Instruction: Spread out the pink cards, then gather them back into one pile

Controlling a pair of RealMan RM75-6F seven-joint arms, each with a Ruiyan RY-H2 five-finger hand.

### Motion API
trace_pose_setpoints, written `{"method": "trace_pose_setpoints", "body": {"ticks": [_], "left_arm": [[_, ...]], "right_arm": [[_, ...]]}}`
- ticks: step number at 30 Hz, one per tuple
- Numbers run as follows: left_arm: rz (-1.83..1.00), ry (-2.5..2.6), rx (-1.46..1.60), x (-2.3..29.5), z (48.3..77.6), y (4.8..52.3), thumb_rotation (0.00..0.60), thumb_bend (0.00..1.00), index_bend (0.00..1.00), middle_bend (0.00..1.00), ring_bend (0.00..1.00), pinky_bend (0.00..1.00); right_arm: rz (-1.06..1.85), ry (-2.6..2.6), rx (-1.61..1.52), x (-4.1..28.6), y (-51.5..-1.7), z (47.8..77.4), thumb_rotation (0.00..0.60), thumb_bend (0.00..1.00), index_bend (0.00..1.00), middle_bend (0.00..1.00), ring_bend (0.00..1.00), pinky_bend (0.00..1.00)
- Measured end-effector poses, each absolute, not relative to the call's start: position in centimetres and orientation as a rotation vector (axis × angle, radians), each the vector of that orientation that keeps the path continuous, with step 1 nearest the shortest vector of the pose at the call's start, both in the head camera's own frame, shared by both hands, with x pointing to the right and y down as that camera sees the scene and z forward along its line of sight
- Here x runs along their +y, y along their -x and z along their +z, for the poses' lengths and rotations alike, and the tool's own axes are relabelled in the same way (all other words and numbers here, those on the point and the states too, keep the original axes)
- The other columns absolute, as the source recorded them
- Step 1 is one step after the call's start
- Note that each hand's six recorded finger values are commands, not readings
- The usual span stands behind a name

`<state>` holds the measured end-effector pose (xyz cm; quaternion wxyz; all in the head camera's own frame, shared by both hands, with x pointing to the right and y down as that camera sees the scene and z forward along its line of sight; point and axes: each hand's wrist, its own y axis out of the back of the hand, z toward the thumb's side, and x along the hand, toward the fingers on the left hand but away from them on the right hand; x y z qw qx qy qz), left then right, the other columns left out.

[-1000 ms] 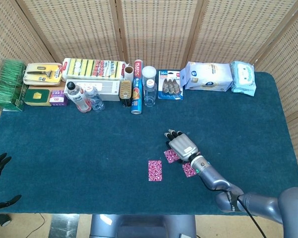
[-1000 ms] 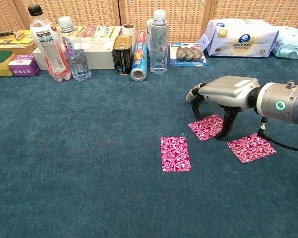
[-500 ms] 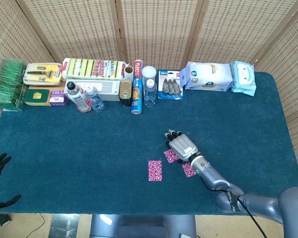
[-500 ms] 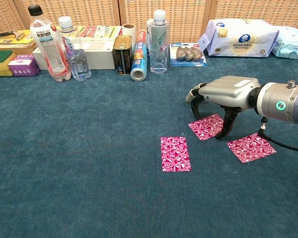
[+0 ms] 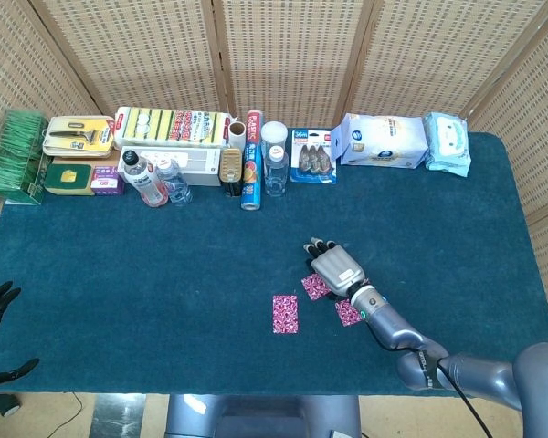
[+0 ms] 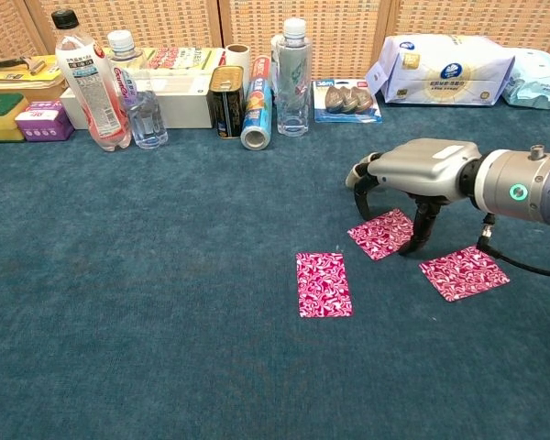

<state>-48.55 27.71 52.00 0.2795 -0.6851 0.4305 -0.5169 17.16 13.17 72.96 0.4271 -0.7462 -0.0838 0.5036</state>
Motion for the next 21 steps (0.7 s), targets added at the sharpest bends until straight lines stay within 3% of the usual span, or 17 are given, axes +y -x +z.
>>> {"method": "trace_pose_setpoints", "body": {"ticks": [21], "left_arm": [[-1.385, 1.838, 1.157, 27.68, 52.0, 48.57, 0.6, 0.07, 0.0, 0.0, 0.0, 0.0]], "right_arm": [[1.277, 1.858, -0.195, 13.35, -17.4, 73.21, 0.6, 0.23, 0.43, 0.12, 0.08, 0.22]]}}
